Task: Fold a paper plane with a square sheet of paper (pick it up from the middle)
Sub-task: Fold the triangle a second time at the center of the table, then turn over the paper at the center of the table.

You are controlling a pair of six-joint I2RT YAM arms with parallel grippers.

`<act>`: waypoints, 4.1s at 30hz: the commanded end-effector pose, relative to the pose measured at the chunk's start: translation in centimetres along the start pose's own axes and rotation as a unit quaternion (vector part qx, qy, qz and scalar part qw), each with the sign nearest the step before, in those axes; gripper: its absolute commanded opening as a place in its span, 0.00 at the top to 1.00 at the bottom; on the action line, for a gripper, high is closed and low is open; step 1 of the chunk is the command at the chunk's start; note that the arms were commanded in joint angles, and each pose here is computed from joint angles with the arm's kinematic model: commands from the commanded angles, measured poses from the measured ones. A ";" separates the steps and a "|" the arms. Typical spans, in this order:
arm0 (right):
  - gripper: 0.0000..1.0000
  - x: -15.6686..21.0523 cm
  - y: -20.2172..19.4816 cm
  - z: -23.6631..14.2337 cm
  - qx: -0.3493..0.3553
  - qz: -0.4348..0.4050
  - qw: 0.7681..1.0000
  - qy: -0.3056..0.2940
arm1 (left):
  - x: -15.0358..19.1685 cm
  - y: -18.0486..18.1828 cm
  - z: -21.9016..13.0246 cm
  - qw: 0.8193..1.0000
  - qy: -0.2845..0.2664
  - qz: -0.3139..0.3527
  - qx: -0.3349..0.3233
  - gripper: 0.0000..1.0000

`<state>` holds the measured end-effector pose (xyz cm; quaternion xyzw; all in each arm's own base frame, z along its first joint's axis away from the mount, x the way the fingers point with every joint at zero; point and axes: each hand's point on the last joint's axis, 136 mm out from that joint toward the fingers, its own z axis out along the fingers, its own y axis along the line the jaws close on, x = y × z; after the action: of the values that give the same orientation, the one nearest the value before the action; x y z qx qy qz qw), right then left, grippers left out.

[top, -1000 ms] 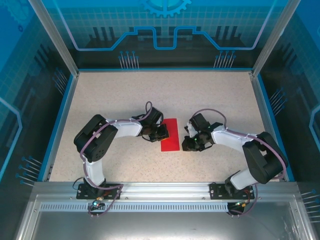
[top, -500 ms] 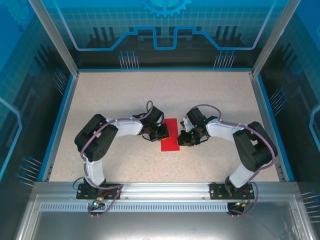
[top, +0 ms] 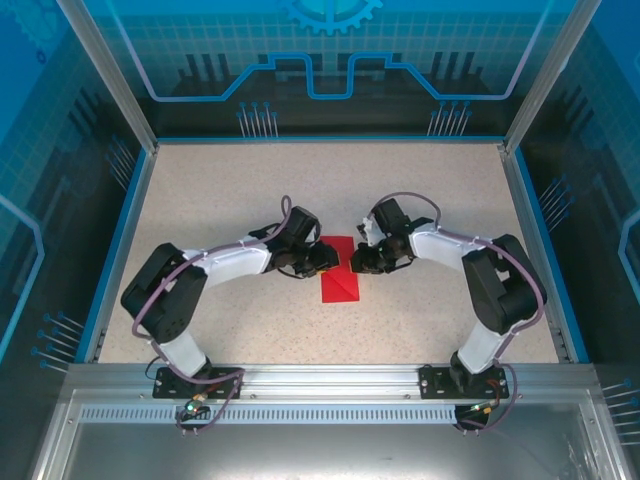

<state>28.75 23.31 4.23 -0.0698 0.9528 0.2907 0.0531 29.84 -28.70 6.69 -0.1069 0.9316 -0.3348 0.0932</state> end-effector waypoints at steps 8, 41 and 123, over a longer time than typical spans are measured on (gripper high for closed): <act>0.85 -0.6 -1.3 1.5 0.006 0.000 1.000 0.029 | 2.6 1.3 1.7 0.998 0.020 -0.050 0.011 0.65; 0.88 0.9 -3.8 2.6 -0.020 0.052 0.998 0.036 | 1.8 1.7 3.5 0.995 0.006 -0.102 0.019 0.68; 0.01 2.0 -5.5 -15.5 0.102 0.118 0.960 -0.232 | -8.0 4.0 -10.0 0.787 -0.145 0.222 -0.557 1.00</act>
<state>27.52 10.93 14.45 0.0943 0.9370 0.2139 0.2596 34.48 -19.24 12.41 0.0253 0.9526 0.2085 0.2200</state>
